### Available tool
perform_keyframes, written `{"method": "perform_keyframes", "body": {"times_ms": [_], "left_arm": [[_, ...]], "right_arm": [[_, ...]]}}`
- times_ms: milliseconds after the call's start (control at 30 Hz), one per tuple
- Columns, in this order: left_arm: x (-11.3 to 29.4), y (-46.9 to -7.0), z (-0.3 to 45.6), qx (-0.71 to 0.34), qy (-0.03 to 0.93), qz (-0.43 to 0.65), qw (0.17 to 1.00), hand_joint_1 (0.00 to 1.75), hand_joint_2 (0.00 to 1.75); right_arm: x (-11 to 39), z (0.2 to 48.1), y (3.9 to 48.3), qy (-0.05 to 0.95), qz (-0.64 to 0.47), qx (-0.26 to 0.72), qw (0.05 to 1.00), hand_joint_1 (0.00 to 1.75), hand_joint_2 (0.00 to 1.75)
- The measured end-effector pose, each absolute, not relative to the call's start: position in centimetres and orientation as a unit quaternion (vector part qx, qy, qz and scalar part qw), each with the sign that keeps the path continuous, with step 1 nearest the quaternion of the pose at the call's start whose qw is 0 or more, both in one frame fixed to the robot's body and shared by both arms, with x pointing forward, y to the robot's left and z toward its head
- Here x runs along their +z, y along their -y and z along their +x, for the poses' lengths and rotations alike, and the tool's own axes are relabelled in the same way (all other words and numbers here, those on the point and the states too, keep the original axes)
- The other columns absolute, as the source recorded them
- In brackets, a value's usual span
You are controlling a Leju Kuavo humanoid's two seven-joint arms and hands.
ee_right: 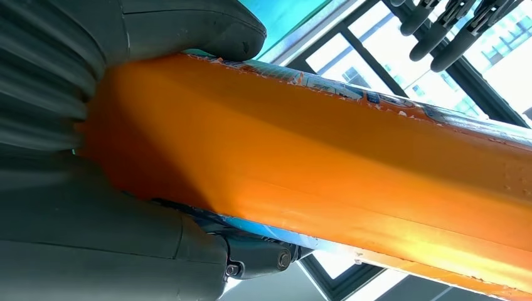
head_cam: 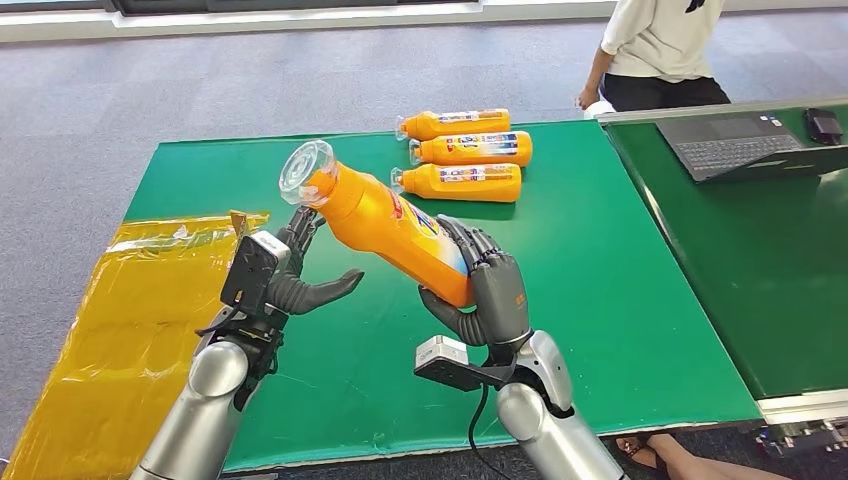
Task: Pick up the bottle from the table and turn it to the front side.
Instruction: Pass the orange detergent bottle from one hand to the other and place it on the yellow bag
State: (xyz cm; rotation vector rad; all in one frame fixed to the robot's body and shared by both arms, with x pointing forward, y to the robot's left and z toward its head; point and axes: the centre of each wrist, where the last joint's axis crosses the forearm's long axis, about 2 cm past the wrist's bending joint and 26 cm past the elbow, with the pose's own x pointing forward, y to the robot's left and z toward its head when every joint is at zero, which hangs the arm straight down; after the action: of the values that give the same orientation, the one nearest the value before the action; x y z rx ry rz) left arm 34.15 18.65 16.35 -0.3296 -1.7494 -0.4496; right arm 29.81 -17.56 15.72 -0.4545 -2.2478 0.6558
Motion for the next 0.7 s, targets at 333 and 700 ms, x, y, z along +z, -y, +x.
{"method": "perform_keyframes", "body": {"times_ms": [333,700], "left_arm": [[16.45,-18.60,33.78,-0.189,0.758,-0.164,0.602,0.00,1.75],[16.77,-18.29,33.15,-0.191,0.762,-0.180,0.592,0.00,1.75]], "right_arm": [[15.66,29.82,17.58,0.876,-0.178,0.255,0.368,1.75,1.75],[15.49,29.83,17.61,0.875,-0.179,0.256,0.369,1.75,1.75]]}}
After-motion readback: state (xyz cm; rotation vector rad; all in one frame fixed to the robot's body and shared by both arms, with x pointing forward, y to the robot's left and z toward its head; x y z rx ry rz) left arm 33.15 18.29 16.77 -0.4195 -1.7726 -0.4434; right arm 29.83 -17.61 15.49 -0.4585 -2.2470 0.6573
